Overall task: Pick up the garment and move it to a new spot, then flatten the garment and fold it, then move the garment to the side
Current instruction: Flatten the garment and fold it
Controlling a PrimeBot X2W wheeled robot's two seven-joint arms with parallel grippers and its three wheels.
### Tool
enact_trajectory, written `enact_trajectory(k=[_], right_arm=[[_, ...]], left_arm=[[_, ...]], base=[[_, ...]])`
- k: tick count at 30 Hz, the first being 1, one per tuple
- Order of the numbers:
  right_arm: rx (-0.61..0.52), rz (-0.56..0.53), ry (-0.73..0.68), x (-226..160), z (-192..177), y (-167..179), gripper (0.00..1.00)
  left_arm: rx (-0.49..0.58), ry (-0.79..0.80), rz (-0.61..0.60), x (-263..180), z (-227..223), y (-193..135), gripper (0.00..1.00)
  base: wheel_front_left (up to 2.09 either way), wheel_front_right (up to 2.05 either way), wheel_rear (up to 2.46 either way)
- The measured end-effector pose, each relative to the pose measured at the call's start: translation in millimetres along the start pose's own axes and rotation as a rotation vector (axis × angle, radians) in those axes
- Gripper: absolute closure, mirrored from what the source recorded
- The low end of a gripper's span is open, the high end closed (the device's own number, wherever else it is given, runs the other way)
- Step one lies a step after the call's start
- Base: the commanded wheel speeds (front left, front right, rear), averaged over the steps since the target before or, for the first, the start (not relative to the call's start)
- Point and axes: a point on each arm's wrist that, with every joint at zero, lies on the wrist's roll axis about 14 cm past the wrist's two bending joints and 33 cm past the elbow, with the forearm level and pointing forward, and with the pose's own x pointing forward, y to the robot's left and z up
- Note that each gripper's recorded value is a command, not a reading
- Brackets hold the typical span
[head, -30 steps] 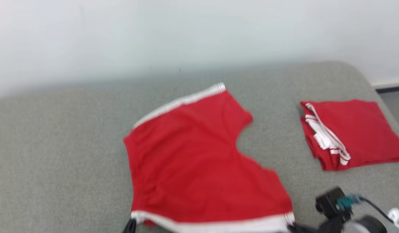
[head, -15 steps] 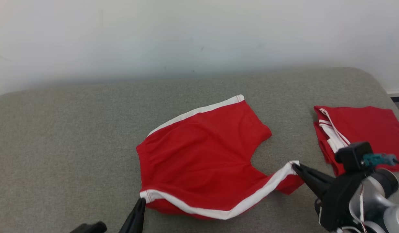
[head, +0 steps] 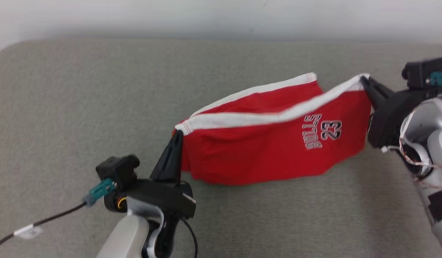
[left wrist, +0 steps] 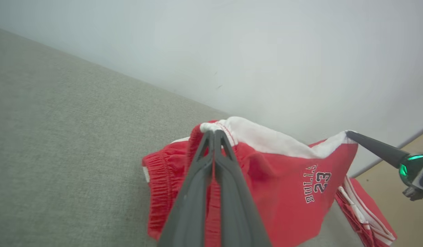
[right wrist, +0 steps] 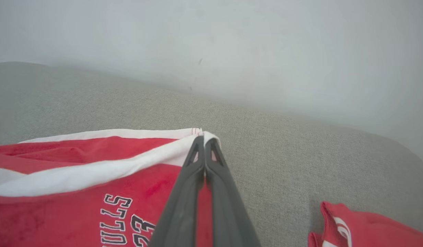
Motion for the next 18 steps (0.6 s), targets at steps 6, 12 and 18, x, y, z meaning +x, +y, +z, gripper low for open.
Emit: enact_trajectory(k=[6,12,18], right_arm=[[-0.008,0.011,0.017,53,-6,7,1.0],[-0.032,0.038,0.022,92,-13,21,1.0],[-0.047,0.029,0.02,117,-18,21,1.0]], left_arm=[[0.03,0.019,0.103,16,-9,34,1.0],[0.043,0.029,0.166,27,-14,62,1.0],[0.062,0.057,0.198,35,-22,77,1.0]], base=[[0.0,0.0,0.0],[0.0,0.0,0.0],[0.0,0.0,0.0]])
